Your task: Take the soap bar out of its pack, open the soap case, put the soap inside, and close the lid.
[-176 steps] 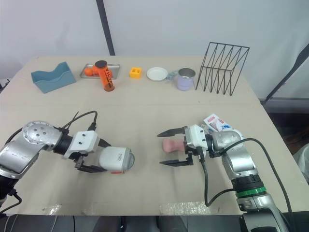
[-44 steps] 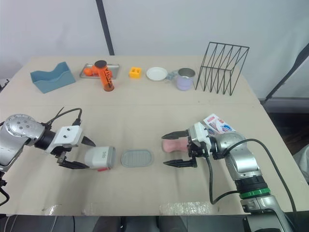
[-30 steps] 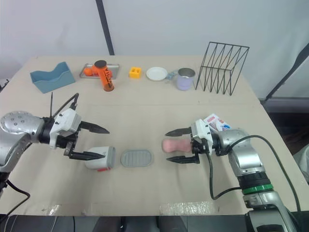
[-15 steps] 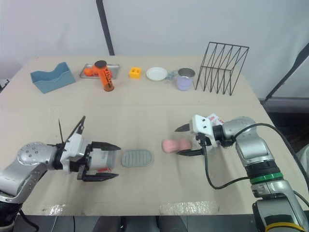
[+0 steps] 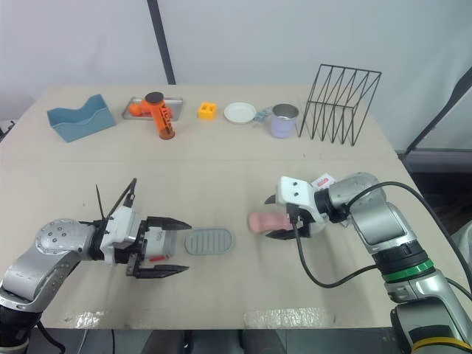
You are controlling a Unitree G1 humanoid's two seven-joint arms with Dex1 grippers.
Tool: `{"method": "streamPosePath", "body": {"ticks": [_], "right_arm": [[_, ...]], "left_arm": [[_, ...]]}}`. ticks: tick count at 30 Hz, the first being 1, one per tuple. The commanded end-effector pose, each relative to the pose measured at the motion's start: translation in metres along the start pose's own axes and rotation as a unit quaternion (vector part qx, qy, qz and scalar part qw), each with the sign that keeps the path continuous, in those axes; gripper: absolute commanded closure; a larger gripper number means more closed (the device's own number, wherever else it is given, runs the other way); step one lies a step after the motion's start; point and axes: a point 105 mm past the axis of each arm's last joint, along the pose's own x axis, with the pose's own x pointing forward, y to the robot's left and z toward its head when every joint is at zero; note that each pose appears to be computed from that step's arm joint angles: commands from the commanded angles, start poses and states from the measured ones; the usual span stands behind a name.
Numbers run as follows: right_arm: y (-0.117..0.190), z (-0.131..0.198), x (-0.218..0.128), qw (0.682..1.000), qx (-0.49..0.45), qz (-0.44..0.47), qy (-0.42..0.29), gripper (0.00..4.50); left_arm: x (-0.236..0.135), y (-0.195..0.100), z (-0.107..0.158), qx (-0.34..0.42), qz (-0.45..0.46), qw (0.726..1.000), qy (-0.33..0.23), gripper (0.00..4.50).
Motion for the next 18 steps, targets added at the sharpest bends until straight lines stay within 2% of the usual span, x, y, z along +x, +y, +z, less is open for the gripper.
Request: {"method": "streamPosePath", "body": {"ticks": [1, 9, 18], "right_arm": [[-0.0032, 0.0122, -0.0013, 1.000, -0.017, -0.012, 0.005, 0.03], [-0.0018, 0.0129, 0.0037, 1.000, -0.020, -0.006, 0.015, 0.03], [-0.0036, 0.0053, 0.0041, 0.999, -0.027, -0.007, 0.036, 0.03]], "left_arm": [[0.0012, 0.0013, 0.0049, -0.004, 0.019, 1.000, -0.011, 0.34], [-0.0058, 0.0107, 0.0005, -0.021, 0.048, 0.999, -0.012, 0.34], [-0.0071, 0.0085, -0.0037, -0.021, 0.046, 0.999, -0.005, 0.34]]}}
